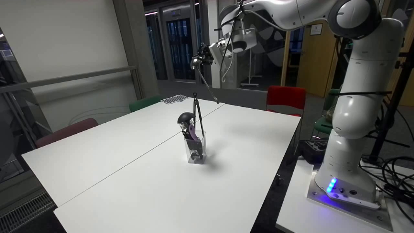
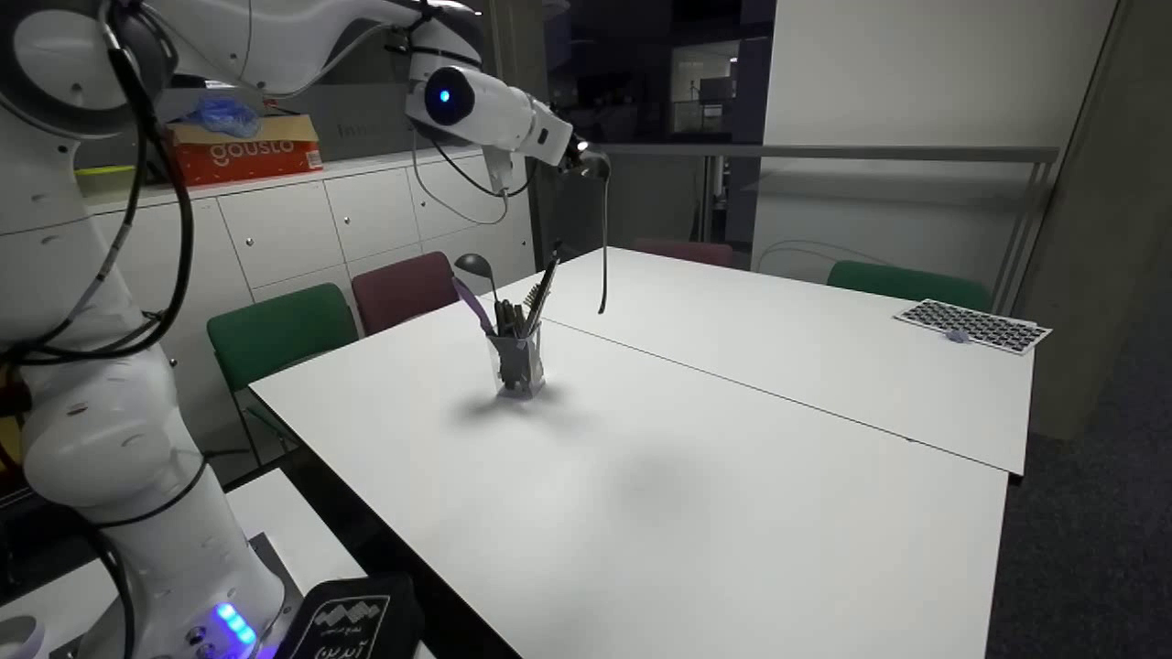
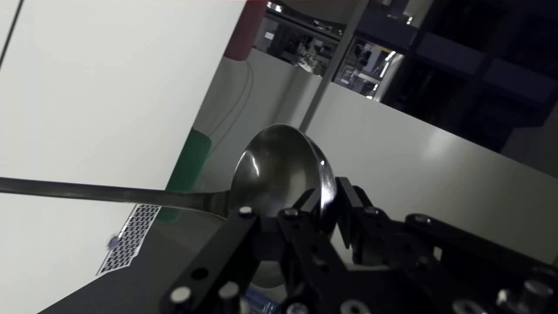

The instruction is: Pick up the mental object from the table and put it in the cup

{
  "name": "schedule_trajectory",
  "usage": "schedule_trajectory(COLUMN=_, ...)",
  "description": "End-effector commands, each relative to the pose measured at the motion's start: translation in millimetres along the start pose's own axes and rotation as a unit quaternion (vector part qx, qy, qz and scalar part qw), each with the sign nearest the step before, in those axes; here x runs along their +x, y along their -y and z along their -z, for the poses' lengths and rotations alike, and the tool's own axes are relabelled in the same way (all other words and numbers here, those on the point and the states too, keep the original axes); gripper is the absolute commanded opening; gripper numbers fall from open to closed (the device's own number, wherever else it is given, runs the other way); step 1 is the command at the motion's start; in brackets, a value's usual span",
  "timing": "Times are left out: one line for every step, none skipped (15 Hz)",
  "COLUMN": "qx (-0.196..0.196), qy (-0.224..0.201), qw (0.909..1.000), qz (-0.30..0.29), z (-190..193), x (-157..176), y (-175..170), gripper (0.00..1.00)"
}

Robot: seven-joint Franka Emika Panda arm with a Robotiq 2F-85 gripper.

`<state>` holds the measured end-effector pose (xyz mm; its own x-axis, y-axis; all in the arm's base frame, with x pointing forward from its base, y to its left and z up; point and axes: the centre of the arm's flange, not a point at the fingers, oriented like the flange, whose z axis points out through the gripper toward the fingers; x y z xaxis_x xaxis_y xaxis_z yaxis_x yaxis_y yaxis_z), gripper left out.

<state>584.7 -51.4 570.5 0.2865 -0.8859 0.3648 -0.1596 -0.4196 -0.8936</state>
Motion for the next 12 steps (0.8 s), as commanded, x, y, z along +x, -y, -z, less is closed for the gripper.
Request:
schedule_trajectory(qx=0.078, qy=0.014, qw=0.9968, qz=-0.004, z=34, x=-9, y=-26, gripper=0.02)
schedule_trajectory(qx=0.093, qy=0.026, qw=0.9954, qz=-0.007, z=33, x=-10, y=-29, gripper=0.02)
schedule_trajectory(qx=0.103, qy=0.041, qw=0.9938, qz=-0.009, z=31, x=-12, y=-35, gripper=0.02)
schedule_trajectory(qx=0.111, qy=0.055, qw=0.9922, qz=-0.012, z=29, x=-16, y=-43, gripper=0.02)
schedule_trajectory(qx=0.116, qy=0.075, qw=0.9903, qz=-0.015, z=26, x=-21, y=-53, gripper=0.02)
schedule_trajectory(qx=0.118, qy=0.089, qw=0.9888, qz=-0.017, z=23, x=-25, y=-63, gripper=0.02)
schedule_trajectory(qx=0.119, qy=0.102, qw=0.9873, qz=-0.023, z=21, x=-30, y=-72, gripper=0.02)
schedule_trajectory(qx=0.120, qy=0.111, qw=0.9861, qz=-0.027, z=22, x=-34, y=-80, gripper=0.02)
schedule_trajectory(qx=0.120, qy=0.117, qw=0.9855, qz=-0.029, z=24, x=-38, y=-87, gripper=0.02)
schedule_trajectory(qx=0.121, qy=0.119, qw=0.9850, qz=-0.031, z=26, x=-40, y=-93, gripper=0.02)
schedule_trajectory(qx=0.123, qy=0.117, qw=0.9850, qz=-0.033, z=32, x=-40, y=-96, gripper=0.02)
schedule_trajectory(qx=0.125, qy=0.115, qw=0.9850, qz=-0.032, z=36, x=-41, y=-100, gripper=0.02)
